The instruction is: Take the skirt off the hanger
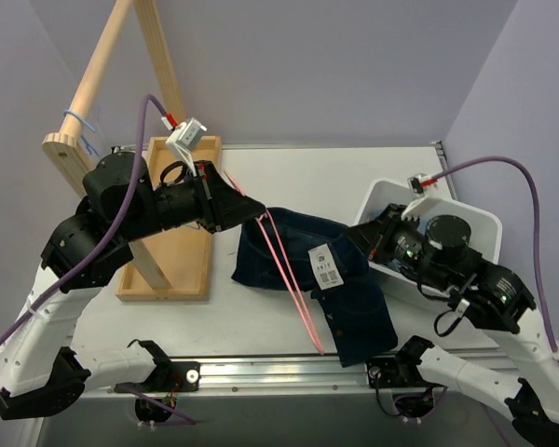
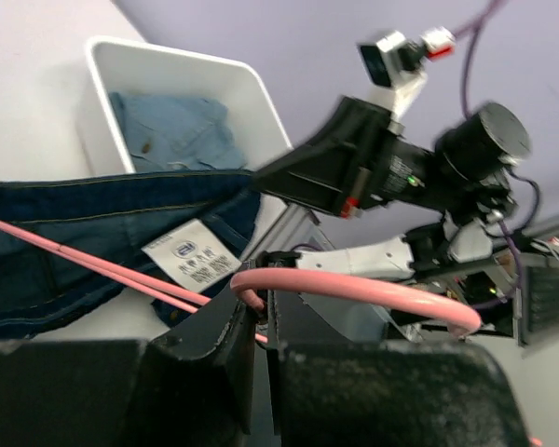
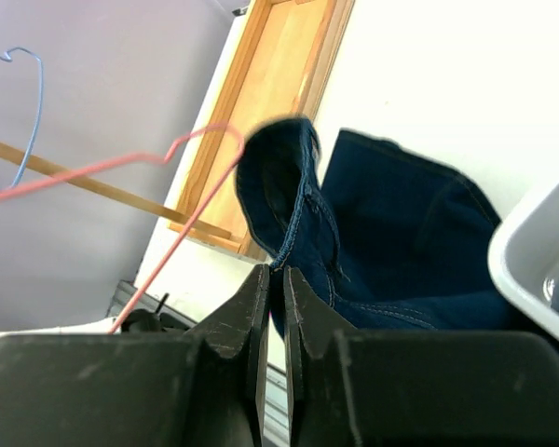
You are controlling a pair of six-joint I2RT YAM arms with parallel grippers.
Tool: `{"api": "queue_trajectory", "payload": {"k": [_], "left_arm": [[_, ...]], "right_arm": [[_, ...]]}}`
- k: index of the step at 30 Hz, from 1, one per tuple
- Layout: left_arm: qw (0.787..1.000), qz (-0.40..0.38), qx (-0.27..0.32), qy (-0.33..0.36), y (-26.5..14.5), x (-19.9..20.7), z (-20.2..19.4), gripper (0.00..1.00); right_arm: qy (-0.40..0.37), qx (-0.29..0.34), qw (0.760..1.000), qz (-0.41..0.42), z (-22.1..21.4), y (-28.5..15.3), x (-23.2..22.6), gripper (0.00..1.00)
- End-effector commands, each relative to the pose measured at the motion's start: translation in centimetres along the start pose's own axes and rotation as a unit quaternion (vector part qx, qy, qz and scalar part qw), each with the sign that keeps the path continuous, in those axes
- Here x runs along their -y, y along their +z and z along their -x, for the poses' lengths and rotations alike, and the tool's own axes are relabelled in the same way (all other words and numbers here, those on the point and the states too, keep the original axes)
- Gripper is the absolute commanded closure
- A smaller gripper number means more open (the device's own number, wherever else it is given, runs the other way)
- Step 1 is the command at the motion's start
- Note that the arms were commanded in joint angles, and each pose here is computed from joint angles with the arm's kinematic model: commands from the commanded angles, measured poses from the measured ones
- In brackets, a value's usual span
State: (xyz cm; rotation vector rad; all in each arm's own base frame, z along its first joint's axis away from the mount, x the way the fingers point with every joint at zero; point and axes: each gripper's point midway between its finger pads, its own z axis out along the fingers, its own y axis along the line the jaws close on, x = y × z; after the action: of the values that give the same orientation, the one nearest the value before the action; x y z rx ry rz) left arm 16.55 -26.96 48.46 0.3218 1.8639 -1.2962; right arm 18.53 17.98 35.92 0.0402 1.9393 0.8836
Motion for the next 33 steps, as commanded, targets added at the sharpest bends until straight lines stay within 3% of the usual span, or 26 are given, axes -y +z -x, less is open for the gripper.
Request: {"api": "queue_trajectory", "payload": {"k": [1, 8, 17, 20, 24, 33], "left_arm": [[0.996, -0.091, 0.008, 0.006, -3.0, 4.7, 1.0, 0.98], [0.996, -0.085, 0.012, 0.025, -6.2, 5.0, 0.3, 0.98], [0.999, -0.004, -0.034, 0.017, -4.6, -1.0, -4.2, 0.98], [0.999, 0.015, -0.044, 0.023, -4.3, -2.2, -5.0, 0.98], [0.997, 0.034, -0.057, 0.025, -3.7, -3.6, -6.0, 0.98], [0.993, 0.061, -0.093, 0.026, -1.4, -6.4, -8.0, 0.98]], "right_arm": [[-0.020, 0.081, 0.995, 0.050, 6.0, 0.2, -4.2, 1.00], [-0.045, 0.138, 0.989, 0.023, 10.4, 1.1, -5.3, 1.00], [-0.080, 0.240, 0.966, 0.048, 18.0, -0.2, -9.6, 1.00], [-0.108, 0.246, 0.963, 0.023, 19.6, 0.8, -10.0, 1.00], [-0.128, 0.306, 0.943, -0.028, 23.9, -1.4, -9.9, 1.00], [-0.156, 0.397, 0.900, -0.088, 29.2, -6.4, -9.6, 1.00]]}}
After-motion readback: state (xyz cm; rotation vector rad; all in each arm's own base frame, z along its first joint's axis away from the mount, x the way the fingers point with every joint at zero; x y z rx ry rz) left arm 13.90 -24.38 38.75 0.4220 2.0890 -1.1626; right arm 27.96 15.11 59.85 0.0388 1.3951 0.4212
